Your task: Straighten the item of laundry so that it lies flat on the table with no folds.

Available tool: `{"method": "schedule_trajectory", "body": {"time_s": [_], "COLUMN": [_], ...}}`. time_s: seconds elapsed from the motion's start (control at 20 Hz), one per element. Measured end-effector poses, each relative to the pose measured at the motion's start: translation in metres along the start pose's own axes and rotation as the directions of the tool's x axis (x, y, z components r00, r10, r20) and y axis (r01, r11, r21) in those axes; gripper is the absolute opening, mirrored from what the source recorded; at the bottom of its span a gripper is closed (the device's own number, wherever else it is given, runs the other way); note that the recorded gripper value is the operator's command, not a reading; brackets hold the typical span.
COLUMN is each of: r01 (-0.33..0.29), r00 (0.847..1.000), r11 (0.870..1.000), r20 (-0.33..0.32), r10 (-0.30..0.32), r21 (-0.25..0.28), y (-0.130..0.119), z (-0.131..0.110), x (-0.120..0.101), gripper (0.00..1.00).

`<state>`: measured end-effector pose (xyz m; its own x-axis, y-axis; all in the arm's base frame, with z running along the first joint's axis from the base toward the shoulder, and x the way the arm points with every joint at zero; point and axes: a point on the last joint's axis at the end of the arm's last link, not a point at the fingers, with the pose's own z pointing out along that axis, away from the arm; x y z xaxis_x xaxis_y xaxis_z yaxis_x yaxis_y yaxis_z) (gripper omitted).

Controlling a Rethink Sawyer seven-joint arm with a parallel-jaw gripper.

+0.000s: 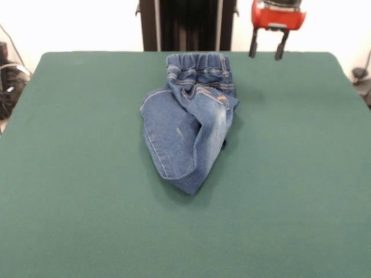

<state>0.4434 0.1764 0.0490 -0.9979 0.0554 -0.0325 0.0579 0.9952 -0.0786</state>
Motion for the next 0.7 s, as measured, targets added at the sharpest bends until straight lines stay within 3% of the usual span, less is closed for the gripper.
{"method": "schedule_trajectory", "body": {"time_s": [0.15,0.35,0.5,0.6,0.7], "r01": [-0.047,-0.155,-0.251,-0.337,-0.367], "r00": [0.999,0.988,0.968,0.942,0.93], "r11": [0.999,0.988,0.968,0.942,0.93], "r20": [-0.014,-0.015,-0.009,0.009,0.02], "r10": [0.048,0.155,0.251,0.337,0.367], "r21": [0.005,0.0,0.0,0.005,0.009], "y": [-0.007,-0.028,-0.057,-0.086,-0.098], "z": [-0.008,-0.011,-0.002,0.011,0.019], "x": [-0.004,-0.018,-0.032,-0.042,-0.044], "gripper": [1.0,1.0,1.0,1.0,1.0]}}
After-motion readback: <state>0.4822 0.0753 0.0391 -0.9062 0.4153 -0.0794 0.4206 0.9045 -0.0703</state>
